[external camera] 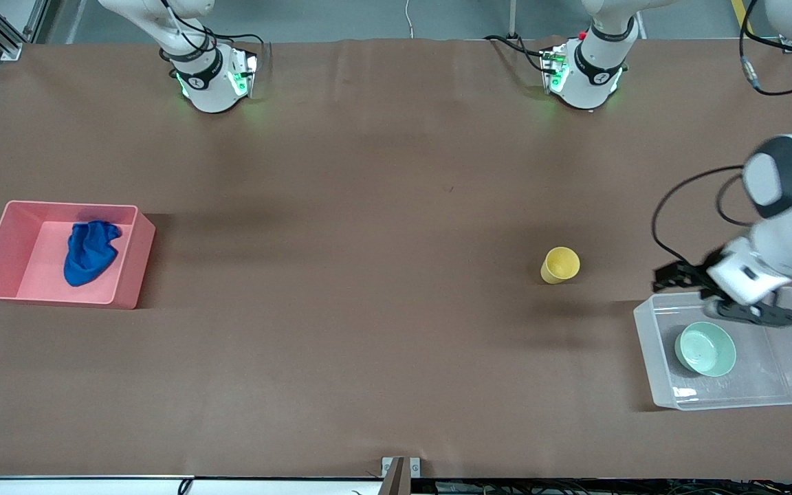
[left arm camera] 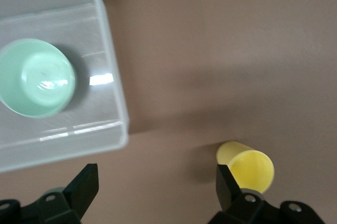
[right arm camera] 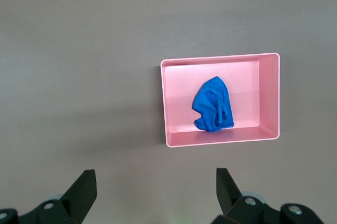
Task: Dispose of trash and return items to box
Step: 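Raise the left gripper and move it to the yellow cup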
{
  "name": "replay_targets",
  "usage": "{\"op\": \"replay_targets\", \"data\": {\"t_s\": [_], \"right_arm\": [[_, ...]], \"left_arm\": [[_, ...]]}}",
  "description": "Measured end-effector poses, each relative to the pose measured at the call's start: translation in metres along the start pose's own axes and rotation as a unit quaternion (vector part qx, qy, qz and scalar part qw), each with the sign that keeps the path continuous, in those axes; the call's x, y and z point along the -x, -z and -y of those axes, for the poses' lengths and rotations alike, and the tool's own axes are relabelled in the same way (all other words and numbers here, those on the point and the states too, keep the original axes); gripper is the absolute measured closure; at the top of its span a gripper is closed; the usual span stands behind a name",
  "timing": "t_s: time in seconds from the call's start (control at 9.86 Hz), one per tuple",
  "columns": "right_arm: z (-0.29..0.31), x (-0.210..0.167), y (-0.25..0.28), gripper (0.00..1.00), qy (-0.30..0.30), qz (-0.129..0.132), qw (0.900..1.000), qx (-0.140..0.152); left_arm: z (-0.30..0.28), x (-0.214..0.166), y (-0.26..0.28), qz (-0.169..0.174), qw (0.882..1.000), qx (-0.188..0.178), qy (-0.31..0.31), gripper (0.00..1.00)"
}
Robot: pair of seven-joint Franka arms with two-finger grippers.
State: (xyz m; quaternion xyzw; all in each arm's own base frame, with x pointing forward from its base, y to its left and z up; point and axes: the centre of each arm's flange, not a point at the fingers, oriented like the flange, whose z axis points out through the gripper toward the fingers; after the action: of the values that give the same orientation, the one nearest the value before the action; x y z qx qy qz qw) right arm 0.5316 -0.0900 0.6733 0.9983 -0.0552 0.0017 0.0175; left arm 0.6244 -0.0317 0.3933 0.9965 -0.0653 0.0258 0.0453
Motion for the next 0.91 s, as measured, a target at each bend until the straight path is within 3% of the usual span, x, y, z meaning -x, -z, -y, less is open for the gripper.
{"op": "replay_targets", "data": {"t_s": [0.2, 0.51, 0.91], "right_arm": [[-0.001, 0.000, 0.000, 0.00, -0.001, 0.000, 1.000, 0.000], [-0.004, 0.000, 0.000, 0.00, -0.004, 0.000, 1.000, 0.000], [-0.005, 0.000, 0.000, 0.00, -0.005, 0.000, 1.000, 0.000]], "left_arm": [[-0.041, 0.035, -0.039, 0.002, 1.000, 0.000, 0.004, 0.02], [-0.048, 0.075, -0.106, -0.008, 1.000, 0.002, 0.006, 0.02], [-0.067, 0.078, -0.156, -0.013, 1.000, 0.020, -0.006, 0.05]]}}
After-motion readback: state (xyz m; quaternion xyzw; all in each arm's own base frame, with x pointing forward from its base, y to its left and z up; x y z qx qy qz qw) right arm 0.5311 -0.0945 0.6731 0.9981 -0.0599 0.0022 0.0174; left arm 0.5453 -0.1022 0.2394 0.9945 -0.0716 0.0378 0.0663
